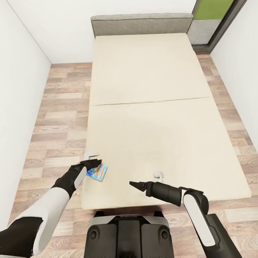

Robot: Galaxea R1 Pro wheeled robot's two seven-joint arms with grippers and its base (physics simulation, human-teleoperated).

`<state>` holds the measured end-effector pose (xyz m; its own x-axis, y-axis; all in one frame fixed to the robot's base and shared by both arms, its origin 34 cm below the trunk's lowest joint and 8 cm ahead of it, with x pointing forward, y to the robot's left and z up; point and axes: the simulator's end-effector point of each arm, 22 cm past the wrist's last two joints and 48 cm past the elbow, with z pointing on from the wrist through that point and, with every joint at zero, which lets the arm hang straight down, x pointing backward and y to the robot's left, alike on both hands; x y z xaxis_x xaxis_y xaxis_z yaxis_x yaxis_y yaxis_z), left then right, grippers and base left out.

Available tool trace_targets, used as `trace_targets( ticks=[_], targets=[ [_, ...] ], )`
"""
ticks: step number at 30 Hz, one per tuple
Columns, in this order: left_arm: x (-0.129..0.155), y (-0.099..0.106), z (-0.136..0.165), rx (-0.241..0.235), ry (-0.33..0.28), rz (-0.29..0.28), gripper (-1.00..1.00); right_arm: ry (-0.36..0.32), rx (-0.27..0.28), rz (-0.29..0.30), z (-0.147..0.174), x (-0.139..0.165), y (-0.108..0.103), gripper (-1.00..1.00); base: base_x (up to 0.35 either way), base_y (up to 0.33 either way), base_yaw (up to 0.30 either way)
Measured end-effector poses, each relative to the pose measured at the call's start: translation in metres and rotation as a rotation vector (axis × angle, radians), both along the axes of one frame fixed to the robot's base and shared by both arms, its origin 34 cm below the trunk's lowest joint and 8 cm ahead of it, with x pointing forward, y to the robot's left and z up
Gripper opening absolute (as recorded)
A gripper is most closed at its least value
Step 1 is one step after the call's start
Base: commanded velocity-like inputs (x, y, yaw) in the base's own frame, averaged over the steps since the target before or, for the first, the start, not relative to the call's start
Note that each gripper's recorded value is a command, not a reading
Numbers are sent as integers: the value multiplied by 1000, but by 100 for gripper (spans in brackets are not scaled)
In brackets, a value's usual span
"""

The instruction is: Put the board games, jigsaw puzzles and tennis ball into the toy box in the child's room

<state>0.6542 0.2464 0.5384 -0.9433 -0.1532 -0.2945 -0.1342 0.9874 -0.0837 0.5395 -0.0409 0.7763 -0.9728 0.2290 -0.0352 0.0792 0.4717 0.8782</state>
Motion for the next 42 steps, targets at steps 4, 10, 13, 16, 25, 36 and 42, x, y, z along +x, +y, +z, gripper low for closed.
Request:
trace_targets(
  ticks=[4,10,13,16,25,36,42],
  targets=[
    [-3,0,-3,0,6,1,100,5,-1,0,-3,-1,0,100,0,0,0],
    [-5,1,-7,1,11,2,100,14,-1,1,-7,-4,0,100,0,0,0],
    [-4,1,-8,2,5,3,100,19,-1,2,-9,-5,1,100,0,0,0],
    [-2,1,-9,3,-4,3,100,25,-1,4,-10,-6,1,100,0,0,0],
    [5,2,-6,5,-26,4,100,28,-3,8,-12,-8,2,100,0,0,0],
    [7,2,-5,5,-31,2,100,27,-10,12,-13,-9,2,100,0,0,0],
    [7,1,-5,5,-31,2,100,25,-12,11,-14,-8,2,100,0,0,0]
  ],
)
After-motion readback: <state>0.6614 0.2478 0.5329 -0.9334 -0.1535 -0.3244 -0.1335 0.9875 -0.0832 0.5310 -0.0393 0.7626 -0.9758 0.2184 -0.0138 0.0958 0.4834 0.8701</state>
